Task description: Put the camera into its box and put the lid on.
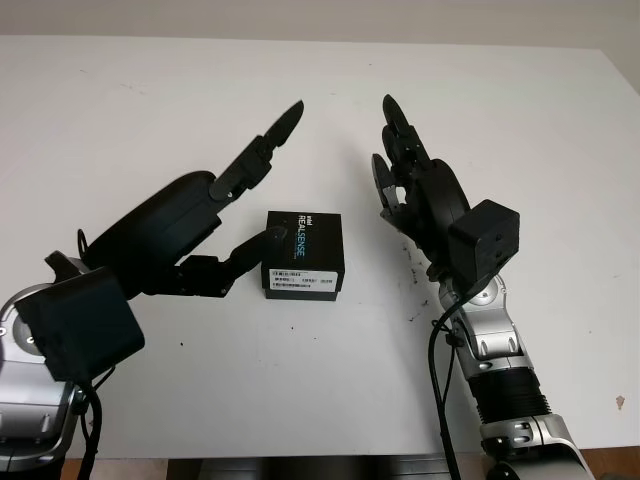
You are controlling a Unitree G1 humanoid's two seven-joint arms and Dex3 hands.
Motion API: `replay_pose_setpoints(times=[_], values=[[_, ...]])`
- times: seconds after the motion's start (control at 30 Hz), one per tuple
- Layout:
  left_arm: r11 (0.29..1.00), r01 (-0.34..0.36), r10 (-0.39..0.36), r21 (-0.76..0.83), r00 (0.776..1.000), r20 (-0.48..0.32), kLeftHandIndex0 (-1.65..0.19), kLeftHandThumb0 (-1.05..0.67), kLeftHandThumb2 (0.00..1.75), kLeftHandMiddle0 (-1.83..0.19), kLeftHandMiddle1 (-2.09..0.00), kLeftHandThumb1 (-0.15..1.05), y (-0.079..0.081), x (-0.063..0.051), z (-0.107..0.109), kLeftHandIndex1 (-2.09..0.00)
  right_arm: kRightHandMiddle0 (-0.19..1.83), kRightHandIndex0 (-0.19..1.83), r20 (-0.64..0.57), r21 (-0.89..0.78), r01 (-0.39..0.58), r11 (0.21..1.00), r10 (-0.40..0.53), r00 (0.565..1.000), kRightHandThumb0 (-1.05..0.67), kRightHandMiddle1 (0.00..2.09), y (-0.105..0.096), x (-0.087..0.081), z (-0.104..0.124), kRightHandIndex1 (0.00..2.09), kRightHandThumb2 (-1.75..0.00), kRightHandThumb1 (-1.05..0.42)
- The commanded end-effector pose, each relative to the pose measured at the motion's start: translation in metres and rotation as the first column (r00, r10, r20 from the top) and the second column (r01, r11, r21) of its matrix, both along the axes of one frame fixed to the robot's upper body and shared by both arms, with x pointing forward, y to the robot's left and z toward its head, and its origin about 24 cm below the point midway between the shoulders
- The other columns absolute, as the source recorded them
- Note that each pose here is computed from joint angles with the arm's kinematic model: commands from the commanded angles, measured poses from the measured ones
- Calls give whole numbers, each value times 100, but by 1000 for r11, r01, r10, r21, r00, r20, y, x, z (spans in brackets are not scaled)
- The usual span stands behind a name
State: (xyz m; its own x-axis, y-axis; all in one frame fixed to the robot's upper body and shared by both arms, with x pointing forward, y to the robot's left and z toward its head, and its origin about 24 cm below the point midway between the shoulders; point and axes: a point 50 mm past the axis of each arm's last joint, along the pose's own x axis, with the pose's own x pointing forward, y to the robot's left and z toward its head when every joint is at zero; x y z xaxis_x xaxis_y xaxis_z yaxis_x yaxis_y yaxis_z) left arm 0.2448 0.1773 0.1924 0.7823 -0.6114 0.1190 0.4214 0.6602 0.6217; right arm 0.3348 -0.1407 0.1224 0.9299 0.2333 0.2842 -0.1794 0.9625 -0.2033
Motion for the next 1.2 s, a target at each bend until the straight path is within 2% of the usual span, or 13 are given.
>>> replay_pose_setpoints(times=[0.0,0.2,0.4,0.47,0.57,0.63,0.8,0.9,1.03,1.17], values=[[996,18,-24,-90,998,-63,19,-85,74,19,0,105,-1,1,-8,0,-3,-5,23,3,5,1000,-5,1000,-63,5,-5,-2,3,6,-63,-105],[933,53,-127,-357,974,-187,19,-86,72,19,0,105,-12,7,-22,0,-4,-5,17,0,8,1000,-8,1000,-63,5,-5,-3,3,5,-64,-105],[862,65,-217,-502,944,-249,19,-87,72,19,0,105,-25,10,-31,0,-3,-5,14,13,13,1000,-13,1000,-63,5,-5,-3,2,5,-63,-105],[867,62,-215,-494,941,-260,19,-88,73,19,0,105,-27,10,-32,0,-3,-5,14,13,14,1000,-14,1000,-62,5,-6,-3,1,5,-63,-105],[912,57,-179,-406,946,-270,19,-89,79,19,0,105,-28,10,-31,0,-3,-5,16,2,21,1000,-21,1000,-63,5,-6,-3,1,5,-63,-105],[923,60,-182,-380,938,-294,19,-90,80,19,0,105,-28,9,-31,0,-3,-5,16,4,23,1000,-23,1000,-64,6,-6,-3,1,6,-63,-105],[902,73,-246,-425,896,-370,19,-89,80,19,0,105,-27,8,-31,0,-3,-5,17,10,22,1000,-22,1000,-63,5,-5,-4,1,5,-63,-105],[891,66,-266,-450,879,-397,19,-88,80,19,0,105,-25,7,-30,0,-4,-5,22,5,25,1000,-25,999,-63,5,-5,-5,1,5,-63,-105],[905,41,-251,-424,855,-454,19,-87,81,19,0,105,-24,6,-29,0,-4,-5,21,10,26,1000,-26,999,-63,5,-5,-6,1,5,-64,-105],[929,17,-228,-370,812,-536,19,-86,80,19,0,105,-22,5,-36,0,-4,-6,12,13,25,1000,-25,1000,-64,5,-5,-7,1,5,-63,-105]])
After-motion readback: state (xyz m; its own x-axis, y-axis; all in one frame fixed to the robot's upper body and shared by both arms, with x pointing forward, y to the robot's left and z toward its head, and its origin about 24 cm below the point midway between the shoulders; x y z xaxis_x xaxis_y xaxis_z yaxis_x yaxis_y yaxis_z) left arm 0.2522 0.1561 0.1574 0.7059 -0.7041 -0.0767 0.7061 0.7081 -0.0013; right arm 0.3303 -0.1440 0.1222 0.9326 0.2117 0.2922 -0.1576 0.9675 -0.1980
